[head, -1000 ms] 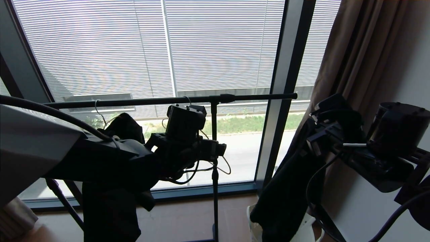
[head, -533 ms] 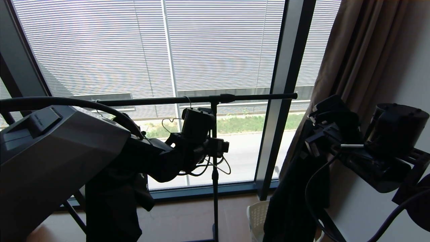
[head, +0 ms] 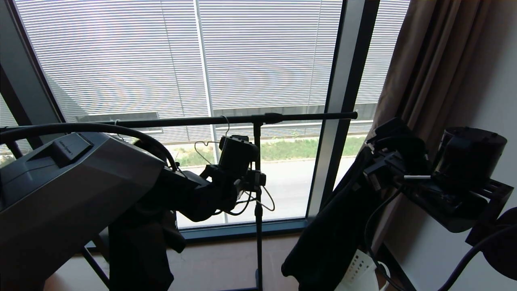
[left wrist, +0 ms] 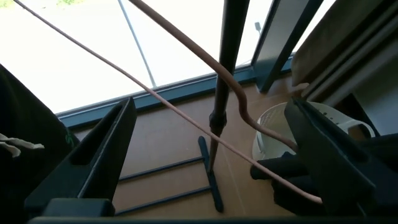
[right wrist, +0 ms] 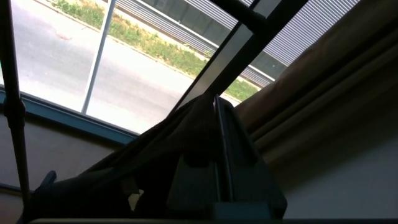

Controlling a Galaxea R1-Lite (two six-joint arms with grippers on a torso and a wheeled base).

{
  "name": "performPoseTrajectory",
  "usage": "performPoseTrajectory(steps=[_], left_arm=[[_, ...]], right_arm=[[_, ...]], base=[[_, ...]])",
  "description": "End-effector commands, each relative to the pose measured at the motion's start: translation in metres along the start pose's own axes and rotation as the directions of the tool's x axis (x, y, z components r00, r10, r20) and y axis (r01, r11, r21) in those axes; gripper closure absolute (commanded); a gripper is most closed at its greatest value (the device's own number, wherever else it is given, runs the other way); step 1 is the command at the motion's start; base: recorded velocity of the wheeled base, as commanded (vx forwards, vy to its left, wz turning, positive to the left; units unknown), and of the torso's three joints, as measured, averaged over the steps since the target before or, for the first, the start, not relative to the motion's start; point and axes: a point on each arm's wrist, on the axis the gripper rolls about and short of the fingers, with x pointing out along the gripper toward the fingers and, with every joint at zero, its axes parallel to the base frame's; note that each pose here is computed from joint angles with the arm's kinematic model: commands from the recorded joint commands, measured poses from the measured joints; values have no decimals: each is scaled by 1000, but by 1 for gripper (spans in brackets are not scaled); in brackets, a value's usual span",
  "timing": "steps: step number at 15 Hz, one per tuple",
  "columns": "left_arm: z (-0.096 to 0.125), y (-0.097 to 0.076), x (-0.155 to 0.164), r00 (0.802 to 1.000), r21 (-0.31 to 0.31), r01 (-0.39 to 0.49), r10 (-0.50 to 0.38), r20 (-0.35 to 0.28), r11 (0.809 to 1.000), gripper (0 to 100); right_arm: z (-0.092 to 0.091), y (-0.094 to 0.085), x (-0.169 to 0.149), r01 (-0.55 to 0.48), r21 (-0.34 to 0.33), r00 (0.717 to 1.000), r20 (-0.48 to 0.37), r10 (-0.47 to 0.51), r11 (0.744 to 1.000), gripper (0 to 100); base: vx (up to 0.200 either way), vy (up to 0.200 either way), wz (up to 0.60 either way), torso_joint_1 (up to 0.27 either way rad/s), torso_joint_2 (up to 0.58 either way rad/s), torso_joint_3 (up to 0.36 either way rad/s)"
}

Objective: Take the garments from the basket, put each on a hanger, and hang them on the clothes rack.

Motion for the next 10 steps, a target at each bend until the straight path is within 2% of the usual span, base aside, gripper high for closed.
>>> performPoseTrajectory(steps=[1,3,10], left_arm=[[4,3,-9,1000,-5,-2,2,11,1000,0],[3,6,-11,999,-11,-36,36,10,999,0],[1,10,-18,999,-27,-48,48,3,998,0]], right_arm=[[0,2,0,-6,-3,1000,-1,6,1000,100],[0,3,0,-10,-3,1000,1,10,1000,100],[0,4,-1,-11,-5,1000,-1,11,1000,100]], base=[[0,0,0,0,0,0],[0,0,0,0,0,0],[0,0,0,0,0,0]])
